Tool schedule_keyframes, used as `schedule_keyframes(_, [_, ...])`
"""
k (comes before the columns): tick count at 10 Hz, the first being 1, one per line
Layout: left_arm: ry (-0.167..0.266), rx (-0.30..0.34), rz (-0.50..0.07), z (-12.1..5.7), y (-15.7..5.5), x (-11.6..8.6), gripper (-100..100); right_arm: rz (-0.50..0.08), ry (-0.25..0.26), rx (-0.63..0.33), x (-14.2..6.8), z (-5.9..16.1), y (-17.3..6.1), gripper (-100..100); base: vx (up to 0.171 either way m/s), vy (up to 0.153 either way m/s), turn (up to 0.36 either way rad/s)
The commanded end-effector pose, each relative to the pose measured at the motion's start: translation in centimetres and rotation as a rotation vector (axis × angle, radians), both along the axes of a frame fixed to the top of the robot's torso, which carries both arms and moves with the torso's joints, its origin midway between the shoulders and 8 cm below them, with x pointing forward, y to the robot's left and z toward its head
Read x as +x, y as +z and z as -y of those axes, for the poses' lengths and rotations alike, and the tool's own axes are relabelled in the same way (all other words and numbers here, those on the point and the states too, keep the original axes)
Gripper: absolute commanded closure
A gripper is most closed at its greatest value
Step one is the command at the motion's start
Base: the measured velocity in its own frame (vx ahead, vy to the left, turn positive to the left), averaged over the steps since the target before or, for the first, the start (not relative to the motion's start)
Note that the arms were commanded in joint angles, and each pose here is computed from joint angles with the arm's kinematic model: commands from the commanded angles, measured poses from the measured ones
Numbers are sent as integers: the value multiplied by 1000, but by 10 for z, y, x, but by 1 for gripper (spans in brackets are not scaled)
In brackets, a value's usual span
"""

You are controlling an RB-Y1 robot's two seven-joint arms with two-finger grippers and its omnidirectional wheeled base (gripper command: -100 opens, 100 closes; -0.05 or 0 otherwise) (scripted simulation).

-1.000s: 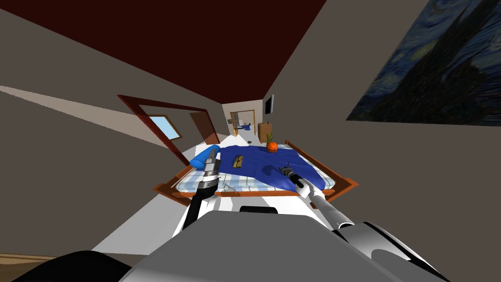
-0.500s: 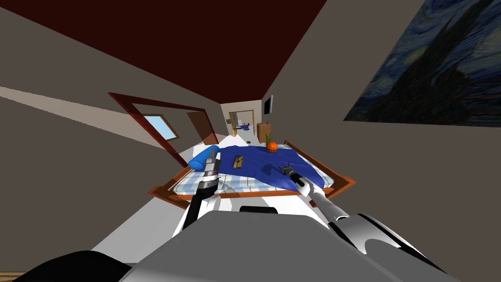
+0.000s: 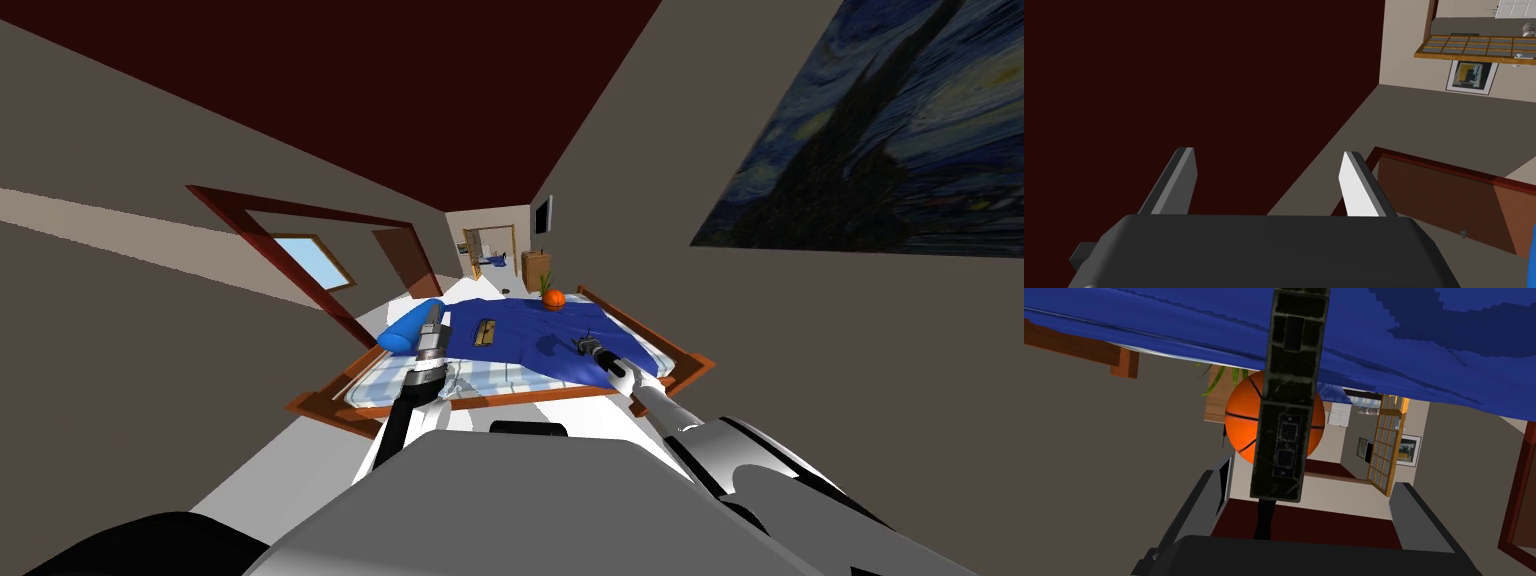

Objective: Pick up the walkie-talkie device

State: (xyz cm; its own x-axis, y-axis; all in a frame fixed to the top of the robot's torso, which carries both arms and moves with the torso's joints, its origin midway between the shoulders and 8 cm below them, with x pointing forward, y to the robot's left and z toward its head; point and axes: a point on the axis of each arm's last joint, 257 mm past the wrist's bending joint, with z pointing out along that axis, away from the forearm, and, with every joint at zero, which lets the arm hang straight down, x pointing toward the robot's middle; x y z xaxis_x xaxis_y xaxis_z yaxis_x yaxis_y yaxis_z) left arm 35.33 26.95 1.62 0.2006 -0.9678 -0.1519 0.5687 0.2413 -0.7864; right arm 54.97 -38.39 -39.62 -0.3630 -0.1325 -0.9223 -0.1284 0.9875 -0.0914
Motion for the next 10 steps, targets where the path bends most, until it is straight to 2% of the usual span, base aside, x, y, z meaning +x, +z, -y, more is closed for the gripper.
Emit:
schedule_keyframes(1, [0,0,0,0,0,0,0,11,9,0,5,2,5,-100,10,67,-130])
schedule_keyframes(3, [0,0,0,0,0,0,0,-16,-9,-5,-3,11,-7,-100,9,19,18])
schedule_keyframes(4, [0,0,0,0,0,0,0,27,18,-6,13,9,15,-100,25,41,-157])
schedule_keyframes(5, [0,0,0,0,0,0,0,48,30,-3,21,3,25,-100,16,66,-117])
schedule_keyframes(8, [0,0,0,0,0,0,0,-5,-5,-11,3,22,2,-100,-6,15,13])
schedule_keyframes(10, [0,0,0,0,0,0,0,-2,-3,-10,3,22,3,-100,-2,-4,-3])
